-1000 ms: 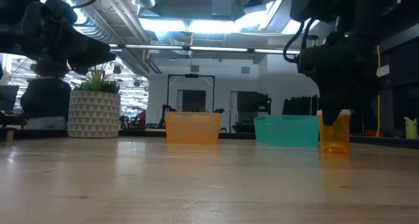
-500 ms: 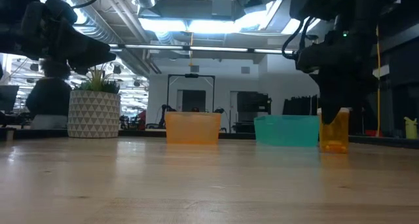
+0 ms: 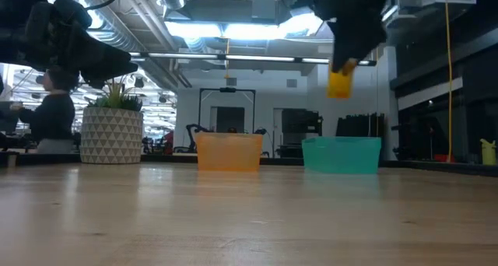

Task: Pick and place medicine bottles into bin by pill shape (circle, oval)
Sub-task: Put the large orange pill bottle into the blue bin

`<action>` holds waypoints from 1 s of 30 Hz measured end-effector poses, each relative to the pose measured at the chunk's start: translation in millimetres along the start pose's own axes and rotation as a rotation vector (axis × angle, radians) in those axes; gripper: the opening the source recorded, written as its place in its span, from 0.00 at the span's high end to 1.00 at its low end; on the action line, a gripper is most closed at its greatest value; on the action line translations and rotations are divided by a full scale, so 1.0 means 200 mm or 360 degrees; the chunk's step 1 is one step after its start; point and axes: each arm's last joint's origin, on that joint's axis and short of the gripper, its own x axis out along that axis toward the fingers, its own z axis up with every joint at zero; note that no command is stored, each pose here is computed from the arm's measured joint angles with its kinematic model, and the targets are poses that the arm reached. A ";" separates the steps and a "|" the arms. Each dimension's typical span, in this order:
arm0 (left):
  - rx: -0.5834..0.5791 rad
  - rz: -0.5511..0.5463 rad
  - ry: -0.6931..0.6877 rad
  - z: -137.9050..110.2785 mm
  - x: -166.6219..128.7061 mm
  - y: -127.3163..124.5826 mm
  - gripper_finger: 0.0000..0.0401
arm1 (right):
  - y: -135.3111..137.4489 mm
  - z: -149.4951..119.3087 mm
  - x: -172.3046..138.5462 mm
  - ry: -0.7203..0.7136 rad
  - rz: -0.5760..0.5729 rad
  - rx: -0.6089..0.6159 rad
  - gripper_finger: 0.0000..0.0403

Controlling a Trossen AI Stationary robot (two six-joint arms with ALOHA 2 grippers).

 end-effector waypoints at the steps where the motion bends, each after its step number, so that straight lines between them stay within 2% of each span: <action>1: 0.0000 0.0000 0.0000 0.00 0.00 0.00 0.56 | -0.03 0.04 -0.01 -0.0023 -0.0018 -0.0004 0.48; 5: 0.0000 0.0000 0.0000 0.00 0.00 0.00 0.56 | -0.19 0.16 0.00 -0.0051 -0.0091 0.0046 0.47; 10: 0.0001 0.0001 0.0001 0.00 0.00 0.00 0.56 | -0.42 0.24 0.12 0.0017 -0.0194 0.0201 0.47; 16: 0.0001 0.0000 0.0000 0.00 0.00 0.00 0.56 | -0.60 0.26 0.33 0.0021 -0.0033 0.0341 0.48; 20: 0.0000 0.0001 0.0000 0.00 0.00 0.00 0.56 | -0.67 0.25 0.48 0.0104 -0.0080 0.0393 0.47; 25: 0.0000 0.0000 0.0000 0.00 0.00 0.00 0.56 | -0.67 0.24 0.67 0.0267 -0.0114 0.0288 0.47; 30: 0.0000 0.0000 0.0000 0.00 0.00 0.00 0.56 | -0.65 0.28 0.78 0.0253 -0.0109 0.0257 0.47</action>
